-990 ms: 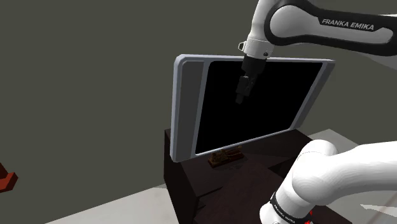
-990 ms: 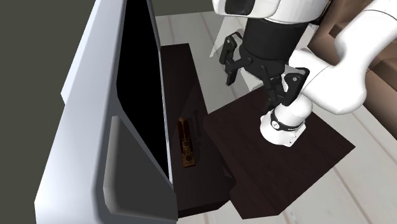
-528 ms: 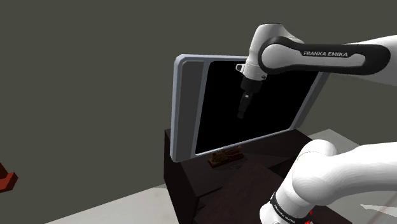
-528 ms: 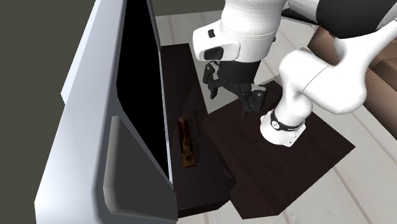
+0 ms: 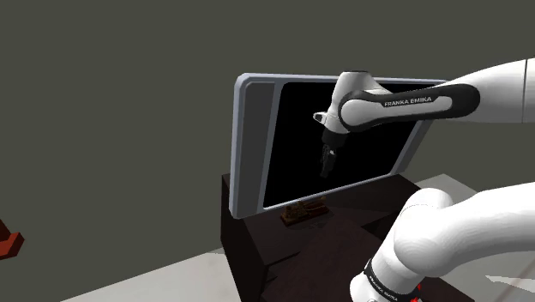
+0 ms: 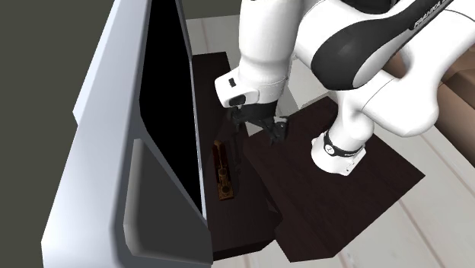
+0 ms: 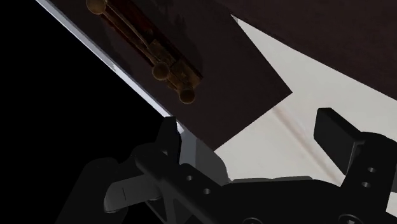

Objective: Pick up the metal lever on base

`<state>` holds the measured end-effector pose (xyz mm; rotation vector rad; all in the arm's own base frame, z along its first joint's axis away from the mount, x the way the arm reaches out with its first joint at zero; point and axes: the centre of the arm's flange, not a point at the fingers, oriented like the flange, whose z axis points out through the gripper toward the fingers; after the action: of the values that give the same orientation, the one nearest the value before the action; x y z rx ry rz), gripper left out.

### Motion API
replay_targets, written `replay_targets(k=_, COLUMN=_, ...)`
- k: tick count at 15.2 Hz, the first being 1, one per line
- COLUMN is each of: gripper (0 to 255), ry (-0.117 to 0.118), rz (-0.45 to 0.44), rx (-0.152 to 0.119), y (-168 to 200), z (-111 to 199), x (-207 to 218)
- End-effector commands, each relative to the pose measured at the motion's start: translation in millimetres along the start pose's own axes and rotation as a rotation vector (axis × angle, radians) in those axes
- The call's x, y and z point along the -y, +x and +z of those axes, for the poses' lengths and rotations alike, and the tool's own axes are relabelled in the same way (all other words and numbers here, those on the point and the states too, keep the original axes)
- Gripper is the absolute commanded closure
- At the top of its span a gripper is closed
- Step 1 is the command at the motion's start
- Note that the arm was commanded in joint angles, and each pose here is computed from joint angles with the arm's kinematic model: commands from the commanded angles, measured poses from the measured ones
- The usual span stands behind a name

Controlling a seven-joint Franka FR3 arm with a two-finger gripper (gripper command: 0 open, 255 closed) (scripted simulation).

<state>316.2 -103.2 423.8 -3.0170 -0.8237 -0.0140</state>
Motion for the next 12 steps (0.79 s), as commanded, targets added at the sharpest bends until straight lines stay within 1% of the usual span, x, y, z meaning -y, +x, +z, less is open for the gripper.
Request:
replay_targets(k=1, gripper=0, ry=0.001, rz=-0.052, rx=0.0, y=-2.4, z=25.1, x=-10.3)
replay_targets(k=12, gripper=0, ry=0.013, rz=-0.314, rx=0.005, y=-8.1, z=155.1, x=-76.4)
